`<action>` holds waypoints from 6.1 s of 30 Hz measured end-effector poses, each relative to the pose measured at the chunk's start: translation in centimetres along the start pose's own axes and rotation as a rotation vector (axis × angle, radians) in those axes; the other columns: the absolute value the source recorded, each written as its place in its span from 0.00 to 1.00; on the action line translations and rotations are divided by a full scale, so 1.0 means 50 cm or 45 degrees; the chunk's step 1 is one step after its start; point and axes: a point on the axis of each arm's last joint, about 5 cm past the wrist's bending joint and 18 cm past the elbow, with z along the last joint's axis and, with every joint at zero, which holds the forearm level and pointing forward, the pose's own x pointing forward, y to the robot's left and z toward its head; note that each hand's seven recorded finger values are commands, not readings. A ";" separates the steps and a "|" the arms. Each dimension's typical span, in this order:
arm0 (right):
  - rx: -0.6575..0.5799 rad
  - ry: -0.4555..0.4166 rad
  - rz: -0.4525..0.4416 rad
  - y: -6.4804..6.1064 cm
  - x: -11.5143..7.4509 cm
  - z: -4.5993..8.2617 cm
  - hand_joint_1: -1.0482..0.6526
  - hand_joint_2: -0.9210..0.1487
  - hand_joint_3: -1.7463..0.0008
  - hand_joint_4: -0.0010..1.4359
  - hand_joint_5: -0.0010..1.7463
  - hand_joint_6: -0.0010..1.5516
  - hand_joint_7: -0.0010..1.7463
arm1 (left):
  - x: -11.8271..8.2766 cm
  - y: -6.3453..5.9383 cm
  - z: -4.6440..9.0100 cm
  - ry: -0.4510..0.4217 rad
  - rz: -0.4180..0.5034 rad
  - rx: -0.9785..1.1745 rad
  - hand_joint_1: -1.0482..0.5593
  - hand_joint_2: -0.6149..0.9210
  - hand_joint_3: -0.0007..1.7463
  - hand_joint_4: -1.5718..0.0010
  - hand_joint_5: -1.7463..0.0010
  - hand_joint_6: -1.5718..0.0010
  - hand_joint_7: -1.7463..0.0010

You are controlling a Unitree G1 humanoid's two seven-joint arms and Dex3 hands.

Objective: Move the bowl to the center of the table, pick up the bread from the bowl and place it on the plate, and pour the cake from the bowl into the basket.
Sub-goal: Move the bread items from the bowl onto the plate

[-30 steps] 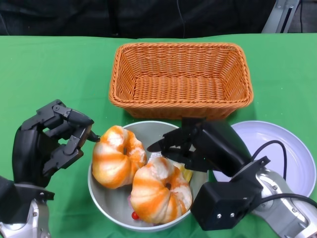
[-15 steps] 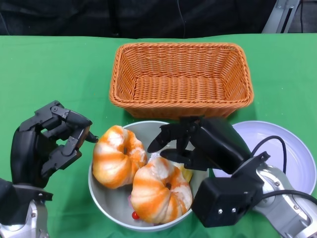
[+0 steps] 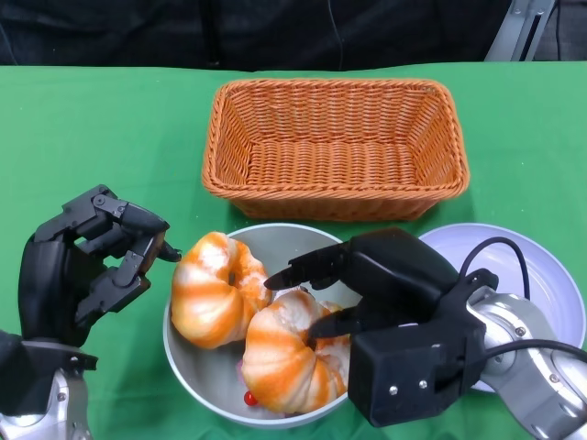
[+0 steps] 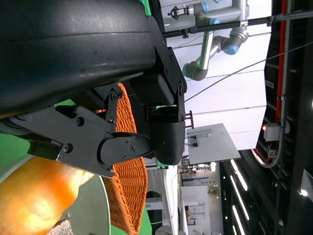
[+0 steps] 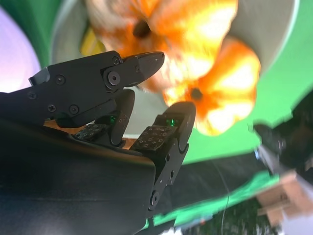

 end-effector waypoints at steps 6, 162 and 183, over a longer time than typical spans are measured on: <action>-0.045 0.016 0.024 -0.012 -0.002 0.010 0.32 0.07 1.00 0.41 0.08 0.34 0.00 | 0.000 0.000 0.000 0.000 0.001 -0.003 0.56 0.91 0.33 0.49 0.22 0.43 0.40; 0.727 0.239 -0.919 -0.085 -0.182 -0.055 0.58 0.04 0.75 0.49 0.96 0.43 0.73 | -0.003 0.008 -0.004 0.024 0.016 -0.018 0.56 1.00 0.17 0.48 0.25 0.39 0.50; 1.349 0.693 -0.811 -0.062 -0.232 -0.100 0.60 0.00 0.72 0.36 1.00 0.30 0.79 | -0.003 0.010 -0.004 0.024 0.014 -0.022 0.56 1.00 0.16 0.48 0.25 0.37 0.52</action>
